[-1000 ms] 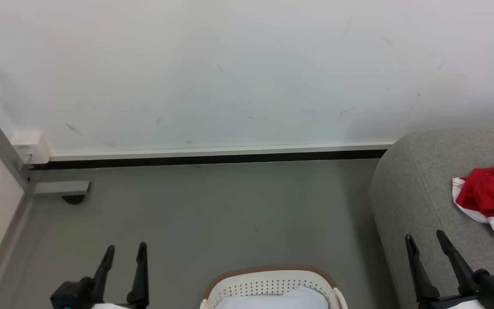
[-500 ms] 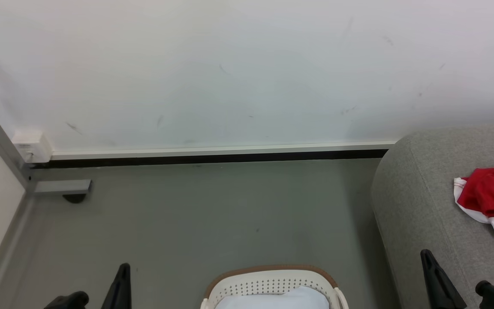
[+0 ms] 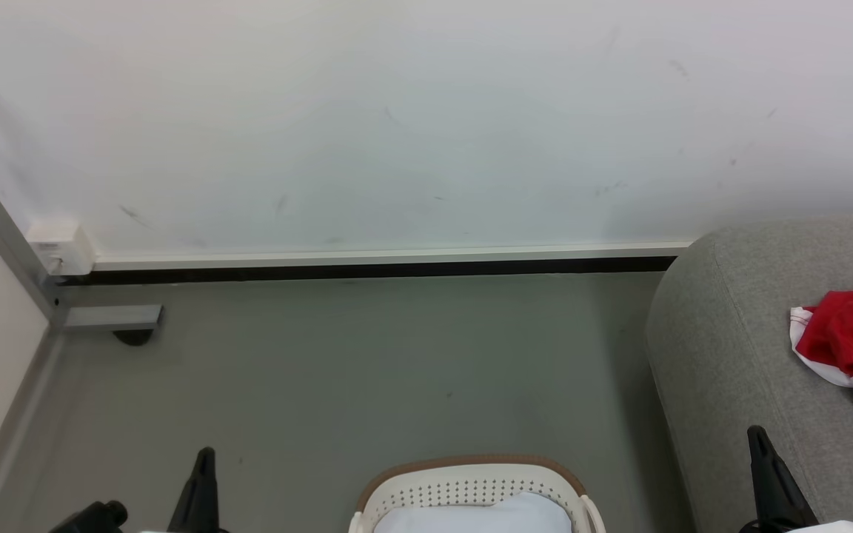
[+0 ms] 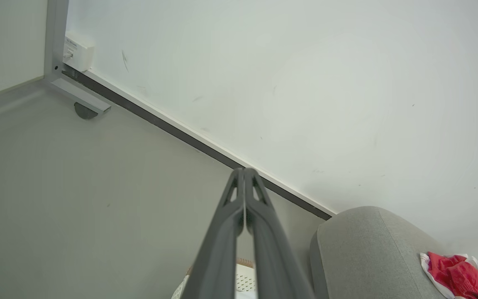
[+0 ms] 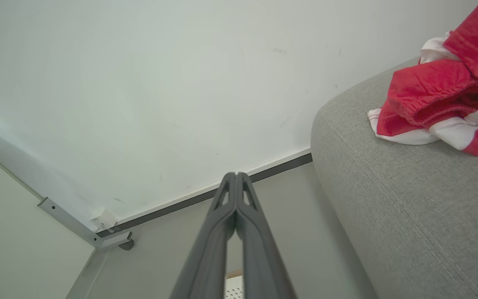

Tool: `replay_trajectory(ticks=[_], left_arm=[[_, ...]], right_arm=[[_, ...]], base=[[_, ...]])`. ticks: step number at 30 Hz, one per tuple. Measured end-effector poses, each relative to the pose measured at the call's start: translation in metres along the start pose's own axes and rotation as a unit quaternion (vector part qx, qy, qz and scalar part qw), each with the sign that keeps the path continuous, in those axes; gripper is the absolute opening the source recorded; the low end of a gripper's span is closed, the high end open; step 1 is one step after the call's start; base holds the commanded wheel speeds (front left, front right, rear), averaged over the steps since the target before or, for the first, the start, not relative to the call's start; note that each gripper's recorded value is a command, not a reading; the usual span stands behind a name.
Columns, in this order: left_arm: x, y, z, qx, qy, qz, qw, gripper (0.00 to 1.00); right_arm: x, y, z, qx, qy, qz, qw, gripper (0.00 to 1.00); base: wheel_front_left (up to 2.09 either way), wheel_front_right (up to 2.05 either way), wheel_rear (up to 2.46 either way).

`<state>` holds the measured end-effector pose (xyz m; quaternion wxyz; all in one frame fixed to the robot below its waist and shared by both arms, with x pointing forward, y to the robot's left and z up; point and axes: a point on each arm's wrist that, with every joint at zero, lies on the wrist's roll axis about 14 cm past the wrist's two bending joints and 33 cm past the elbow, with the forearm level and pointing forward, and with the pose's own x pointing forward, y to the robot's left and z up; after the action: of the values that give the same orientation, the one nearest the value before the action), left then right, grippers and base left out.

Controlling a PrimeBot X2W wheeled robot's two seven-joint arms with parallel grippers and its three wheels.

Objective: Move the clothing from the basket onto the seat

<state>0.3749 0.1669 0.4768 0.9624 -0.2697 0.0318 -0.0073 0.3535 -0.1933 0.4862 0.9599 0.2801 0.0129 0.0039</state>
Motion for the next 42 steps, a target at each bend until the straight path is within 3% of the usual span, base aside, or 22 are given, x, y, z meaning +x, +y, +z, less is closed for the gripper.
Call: replay_trajectory(ticks=[17, 42], left_arm=[[0.003, 0.006, 0.007, -0.122, 0.000, 0.016, 0.992, 0.00], [0.006, 0.010, 0.015, -0.261, -0.003, 0.019, 0.965, 0.00]], right_arm=[[0.006, -0.004, 0.004, 0.117, -0.001, -0.019, 0.993, 0.00], [0.015, -0.006, 0.009, 0.254, -0.003, -0.024, 0.967, 0.00]], base=[[0.00, 0.00, 0.00], [0.00, 0.00, 0.00]])
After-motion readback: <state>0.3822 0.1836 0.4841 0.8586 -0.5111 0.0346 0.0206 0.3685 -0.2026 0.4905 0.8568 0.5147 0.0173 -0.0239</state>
